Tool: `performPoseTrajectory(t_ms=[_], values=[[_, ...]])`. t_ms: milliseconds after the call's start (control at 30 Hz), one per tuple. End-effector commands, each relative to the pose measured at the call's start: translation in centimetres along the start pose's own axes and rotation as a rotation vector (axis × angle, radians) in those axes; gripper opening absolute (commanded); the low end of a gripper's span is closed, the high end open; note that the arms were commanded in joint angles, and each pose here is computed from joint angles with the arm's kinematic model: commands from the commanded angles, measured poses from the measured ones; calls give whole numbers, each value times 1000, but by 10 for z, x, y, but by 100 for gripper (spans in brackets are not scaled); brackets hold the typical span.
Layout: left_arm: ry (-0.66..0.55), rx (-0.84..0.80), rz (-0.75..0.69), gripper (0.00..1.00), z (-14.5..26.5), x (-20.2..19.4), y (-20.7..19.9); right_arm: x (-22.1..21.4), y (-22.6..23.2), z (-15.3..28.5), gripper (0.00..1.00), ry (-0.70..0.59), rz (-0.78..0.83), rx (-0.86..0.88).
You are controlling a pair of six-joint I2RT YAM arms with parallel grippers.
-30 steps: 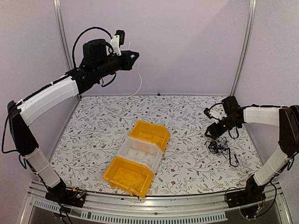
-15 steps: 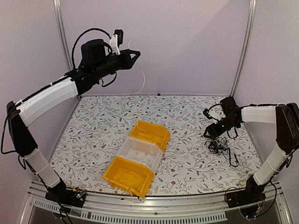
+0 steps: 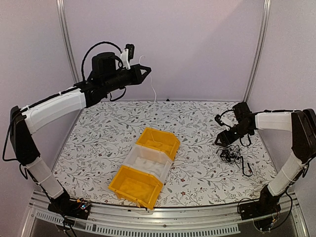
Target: Untangle the cables
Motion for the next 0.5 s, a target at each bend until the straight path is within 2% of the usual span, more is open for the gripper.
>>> performPoseTrajectory(t_ms=[0,300,467], values=[[52,15,58,0,13,-23,11,7,-3,2,72,-19,-13,0],[227,120,132,0,23,-103,49,8,-2,-3,72,-20,-23,17],[318,127,132,0,11,-142,51,9,-2,-4,72,-21,-27,25]])
Point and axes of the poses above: each gripper's point midway between its finger pads, its own z axis back along the fingers, its own y axis along the line the jaws close on, x = y × z, the point moved 1 cm from there along z, back along the fingers, and after that the axes turned 11 degrees about z, right-handed, at the moved point
